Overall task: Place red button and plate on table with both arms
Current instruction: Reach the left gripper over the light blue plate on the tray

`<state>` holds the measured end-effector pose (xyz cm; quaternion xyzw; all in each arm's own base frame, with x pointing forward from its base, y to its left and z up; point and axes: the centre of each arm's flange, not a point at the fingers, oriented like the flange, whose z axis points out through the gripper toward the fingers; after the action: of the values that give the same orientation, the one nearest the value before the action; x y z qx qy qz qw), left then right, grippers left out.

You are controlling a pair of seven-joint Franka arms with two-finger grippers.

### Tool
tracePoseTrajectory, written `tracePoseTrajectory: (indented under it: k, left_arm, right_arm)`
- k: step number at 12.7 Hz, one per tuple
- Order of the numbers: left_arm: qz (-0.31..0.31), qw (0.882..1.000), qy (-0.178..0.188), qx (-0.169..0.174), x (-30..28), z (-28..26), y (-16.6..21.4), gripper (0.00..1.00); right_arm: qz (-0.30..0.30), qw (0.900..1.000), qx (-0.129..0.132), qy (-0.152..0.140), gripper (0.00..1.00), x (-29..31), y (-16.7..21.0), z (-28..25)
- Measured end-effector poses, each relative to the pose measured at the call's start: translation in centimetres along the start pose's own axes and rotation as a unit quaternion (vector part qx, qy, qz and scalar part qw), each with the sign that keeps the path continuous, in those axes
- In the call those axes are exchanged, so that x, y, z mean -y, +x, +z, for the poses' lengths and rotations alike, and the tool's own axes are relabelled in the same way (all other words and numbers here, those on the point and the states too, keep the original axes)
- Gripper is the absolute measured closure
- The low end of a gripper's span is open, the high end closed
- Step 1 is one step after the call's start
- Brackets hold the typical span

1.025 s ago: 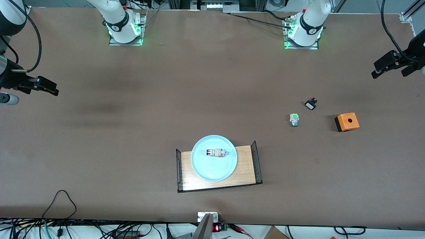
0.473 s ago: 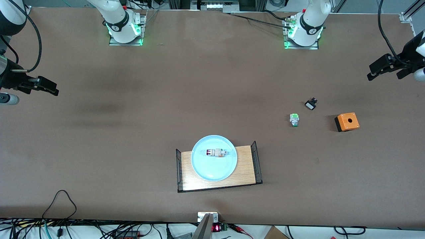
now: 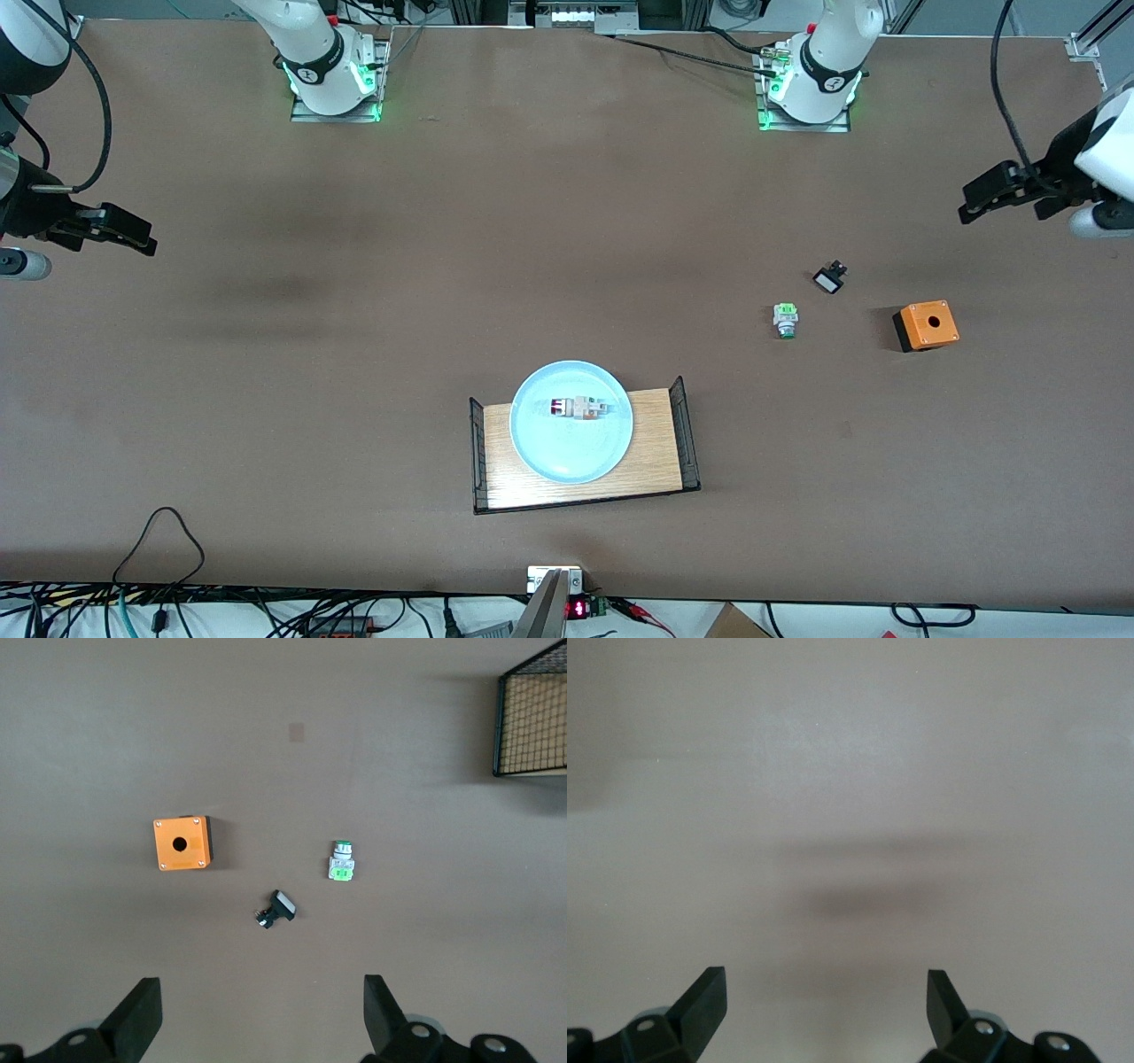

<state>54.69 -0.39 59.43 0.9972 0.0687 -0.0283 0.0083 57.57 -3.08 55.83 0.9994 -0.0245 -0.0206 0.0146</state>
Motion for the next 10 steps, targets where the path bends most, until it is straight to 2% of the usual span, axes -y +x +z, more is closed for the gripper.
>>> tracePoseTrajectory:
  k: [2, 5, 8, 10]
  left_arm:
    - [-0.045, 0.999, -0.002, 0.007, -1.8, 0.9, 1.0, 0.0]
    - [-0.131, 0.991, -0.004, 0.019, -7.6, 2.7, 2.8, 0.0]
    - [-0.204, 0.978, -0.003, 0.03, -13.8, 5.3, 4.9, 0.0]
    - [-0.258, 0.966, -0.008, 0.029, -16.8, 6.3, 6.5, 0.0]
  right_arm:
    - [0.0, 1.0, 0.0, 0.0, 0.0, 0.0, 0.0, 0.0]
    - [0.0, 1.0, 0.0, 0.0, 0.0, 0.0, 0.0, 0.0]
    - [0.0, 1.0, 0.001, 0.0, 0.0, 0.0, 0.0, 0.0]
    - [0.0, 1.0, 0.001, 0.0, 0.0, 0.0, 0.0, 0.0]
